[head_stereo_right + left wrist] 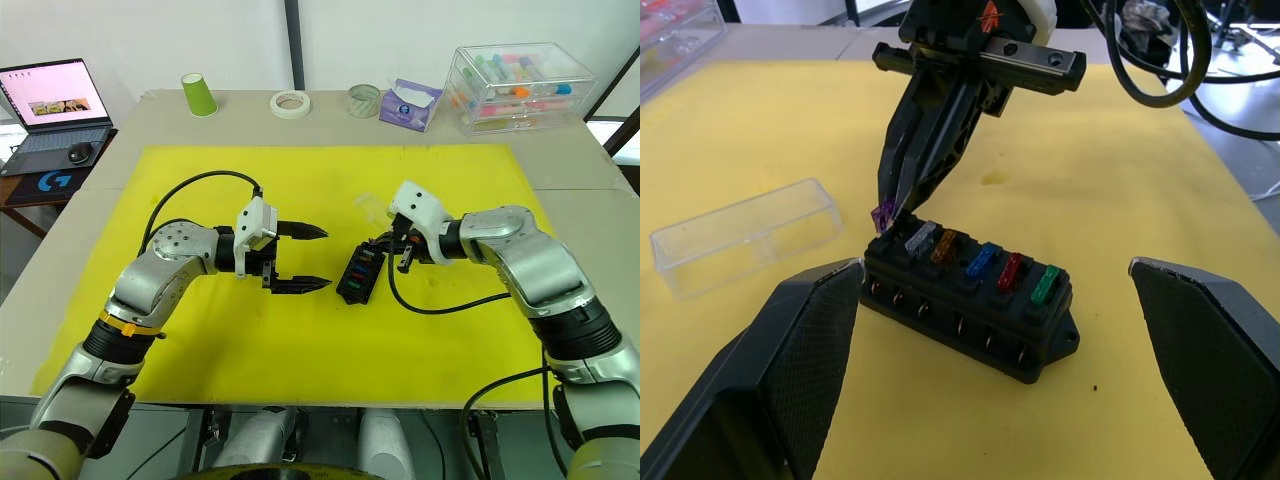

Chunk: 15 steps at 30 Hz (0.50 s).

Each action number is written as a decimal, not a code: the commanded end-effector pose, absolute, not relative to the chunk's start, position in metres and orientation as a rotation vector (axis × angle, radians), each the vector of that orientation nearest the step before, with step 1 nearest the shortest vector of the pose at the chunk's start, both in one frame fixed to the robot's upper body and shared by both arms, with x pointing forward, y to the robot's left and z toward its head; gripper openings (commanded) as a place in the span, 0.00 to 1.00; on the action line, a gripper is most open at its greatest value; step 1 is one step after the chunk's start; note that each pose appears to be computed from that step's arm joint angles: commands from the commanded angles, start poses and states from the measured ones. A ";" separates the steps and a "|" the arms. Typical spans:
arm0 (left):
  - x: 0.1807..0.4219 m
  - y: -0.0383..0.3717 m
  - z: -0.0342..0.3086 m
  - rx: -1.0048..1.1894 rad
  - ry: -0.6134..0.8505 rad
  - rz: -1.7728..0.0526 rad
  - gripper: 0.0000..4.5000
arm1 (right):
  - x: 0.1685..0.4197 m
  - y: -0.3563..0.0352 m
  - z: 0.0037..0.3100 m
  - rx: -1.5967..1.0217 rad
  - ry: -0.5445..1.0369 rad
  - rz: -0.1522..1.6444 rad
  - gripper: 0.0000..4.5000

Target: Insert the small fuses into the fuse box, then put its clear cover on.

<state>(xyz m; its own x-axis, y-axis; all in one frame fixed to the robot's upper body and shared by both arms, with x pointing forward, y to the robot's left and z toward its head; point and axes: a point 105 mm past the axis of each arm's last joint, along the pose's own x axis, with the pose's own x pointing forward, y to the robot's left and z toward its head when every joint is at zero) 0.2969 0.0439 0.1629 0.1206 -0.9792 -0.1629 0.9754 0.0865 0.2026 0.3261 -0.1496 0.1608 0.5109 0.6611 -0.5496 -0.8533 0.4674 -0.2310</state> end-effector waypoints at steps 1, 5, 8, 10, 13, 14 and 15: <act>0.300 0.046 0.174 0.311 -0.053 -1.444 0.99 | 0.328 -0.147 0.172 -0.539 0.365 0.968 0.00; 0.300 0.046 0.174 0.311 -0.053 -1.444 0.99 | 0.328 -0.146 0.173 -0.540 0.363 0.970 0.00; 0.301 0.046 0.174 0.312 -0.052 -1.442 0.99 | 0.328 -0.146 0.171 -0.544 0.369 0.976 0.00; 0.301 0.046 0.175 0.312 -0.053 -1.440 0.99 | 0.328 -0.147 0.170 -0.550 0.373 0.977 0.00; 0.302 0.046 0.175 0.312 -0.053 -1.439 0.99 | 0.328 -0.149 0.167 -0.557 0.380 0.975 0.00; 0.302 0.046 0.175 0.312 -0.053 -1.438 0.99 | 0.328 -0.150 0.165 -0.569 0.386 0.976 0.00; 0.302 0.047 0.175 0.312 -0.052 -1.438 0.99 | 0.329 -0.151 0.164 -0.573 0.389 0.975 0.00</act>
<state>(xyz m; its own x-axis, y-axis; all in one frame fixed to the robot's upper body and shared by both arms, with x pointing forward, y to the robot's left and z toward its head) 0.3004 0.0450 0.1636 0.1284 -0.9777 -0.1665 0.9751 0.0938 0.2012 0.3275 -0.1491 0.1572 0.4974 0.6633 -0.5592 -0.8629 0.4448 -0.2400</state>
